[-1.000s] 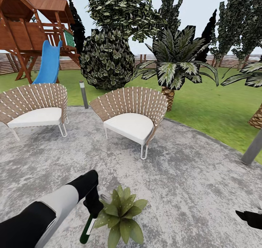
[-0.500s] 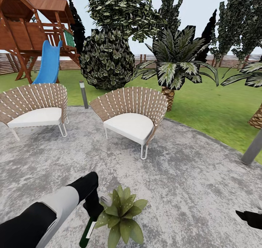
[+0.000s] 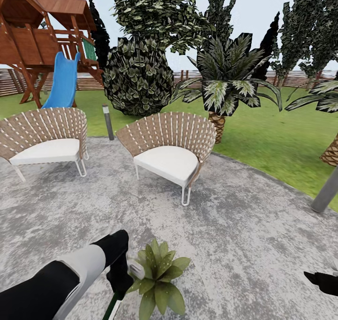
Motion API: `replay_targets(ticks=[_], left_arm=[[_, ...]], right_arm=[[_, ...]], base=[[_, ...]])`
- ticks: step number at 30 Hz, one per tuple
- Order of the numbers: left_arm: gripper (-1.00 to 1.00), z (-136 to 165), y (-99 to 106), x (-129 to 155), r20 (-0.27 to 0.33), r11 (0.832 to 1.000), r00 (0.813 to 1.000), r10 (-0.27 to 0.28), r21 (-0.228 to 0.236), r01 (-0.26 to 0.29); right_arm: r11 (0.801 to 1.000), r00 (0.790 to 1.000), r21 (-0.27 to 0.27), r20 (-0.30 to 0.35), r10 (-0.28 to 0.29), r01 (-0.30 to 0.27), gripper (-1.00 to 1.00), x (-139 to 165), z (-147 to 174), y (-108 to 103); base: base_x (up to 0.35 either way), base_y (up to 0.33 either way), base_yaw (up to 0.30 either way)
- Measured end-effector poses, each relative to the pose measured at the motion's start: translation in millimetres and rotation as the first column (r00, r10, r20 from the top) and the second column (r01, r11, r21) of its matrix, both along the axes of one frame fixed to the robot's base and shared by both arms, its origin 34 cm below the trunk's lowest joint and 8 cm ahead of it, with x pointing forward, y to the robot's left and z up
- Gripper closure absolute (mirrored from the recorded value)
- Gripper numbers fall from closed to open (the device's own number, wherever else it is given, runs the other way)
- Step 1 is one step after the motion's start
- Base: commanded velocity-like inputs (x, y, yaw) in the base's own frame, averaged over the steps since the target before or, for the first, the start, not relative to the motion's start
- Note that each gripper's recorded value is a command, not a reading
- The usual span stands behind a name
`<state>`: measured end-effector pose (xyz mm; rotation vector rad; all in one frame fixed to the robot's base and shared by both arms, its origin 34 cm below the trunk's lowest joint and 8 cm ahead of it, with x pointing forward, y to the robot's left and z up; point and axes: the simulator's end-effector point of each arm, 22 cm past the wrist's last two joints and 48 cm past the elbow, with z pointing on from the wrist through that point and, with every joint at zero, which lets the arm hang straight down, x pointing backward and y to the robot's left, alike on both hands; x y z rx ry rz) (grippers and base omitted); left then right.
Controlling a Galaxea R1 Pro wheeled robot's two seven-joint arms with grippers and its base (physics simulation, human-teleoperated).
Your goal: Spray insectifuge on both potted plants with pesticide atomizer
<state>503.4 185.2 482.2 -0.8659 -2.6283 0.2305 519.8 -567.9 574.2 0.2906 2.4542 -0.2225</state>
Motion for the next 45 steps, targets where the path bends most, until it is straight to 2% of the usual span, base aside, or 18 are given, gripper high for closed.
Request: replay_targets(ticks=[5, 9, 16, 22, 27, 32, 34, 36, 38, 41, 45], left_arm=[[1.0, -3.6, 6.0, -5.7, -0.012, 1.0, 1.0, -0.001, 0.0, 0.001], [1.0, -4.4, 26.3, -3.2, -0.008, 1.0, 1.0, 0.021, 0.021, -0.021], [1.0, -4.7, 27.5, -3.6, -0.01, 0.999, 0.999, 0.041, 0.015, -0.041], [1.0, -5.4, 36.4, -3.5, -0.009, 0.998, 0.999, 0.049, 0.027, -0.048], [1.0, -7.2, 44.4, 5.6, 0.03, 0.997, 0.999, 0.045, 0.055, -0.047], [1.0, -1.0, 27.2, 46.0, 0.156, 0.99, 0.978, 0.142, 0.0, -0.143], [1.0, -2.6, 43.8, 59.2, 0.211, 0.979, 0.959, 0.19, 0.028, -0.2], [1.0, -4.3, 50.8, 59.0, 0.215, 0.973, 0.952, 0.216, 0.034, -0.229], [1.0, -14.5, 60.3, 38.4, 0.17, 0.965, 0.955, 0.243, 0.058, -0.256], [1.0, -19.8, 62.5, 25.2, 0.141, 0.962, 0.957, 0.252, 0.068, -0.263], [1.0, -22.3, 61.5, 19.6, 0.13, 0.962, 0.959, 0.253, 0.07, -0.264]], right_arm=[[1.0, 1.0, -0.001, 0.0, 0.0, 0.0, -1.0, -0.2, 0.1, -0.3], [1.0, 1.0, -0.001, 0.0, 0.0, 0.0, -1.0, -0.2, 0.0, -0.2], [1.0, 1.0, 0.002, 0.0, 0.002, -0.002, -1.0, 0.2, -0.3, 0.8], [1.0, 1.0, 0.001, 0.0, 0.002, -0.002, -1.0, 0.2, -0.1, 0.6], [1.0, 1.0, -0.004, -0.008, 0.003, -0.003, -1.0, -1.0, -1.0, 0.2], [0.999, 0.997, -0.045, -0.076, 0.012, -0.015, -1.0, -12.4, -7.1, -5.8], [0.999, 0.996, -0.051, -0.086, 0.012, -0.017, -1.0, -14.1, -7.9, -7.0], [0.998, 0.996, -0.052, -0.088, 0.012, -0.017, -1.0, -14.4, -8.0, -7.1], [0.998, 0.996, -0.053, -0.089, 0.012, -0.017, -1.0, -14.7, -8.2, -7.4], [0.998, 0.996, -0.053, -0.089, 0.011, -0.016, -1.0, -14.8, -8.2, -7.4], [0.998, 0.996, -0.053, -0.089, 0.012, -0.016, -1.0, -14.8, -8.2, -7.4]], base=[[0.0, 0.0, 0.0], [0.0, 0.0, 0.0], [0.0, 0.0, 0.099], [0.0, 0.0, 0.144], [0.0, 0.0, 0.009], [0.0, 0.0, 0.0], [0.0, 0.0, 0.0], [0.0, 0.0, 0.0], [0.0, 0.0, 0.0], [0.0, 0.0, 0.0], [0.0, 0.0, 0.007]])
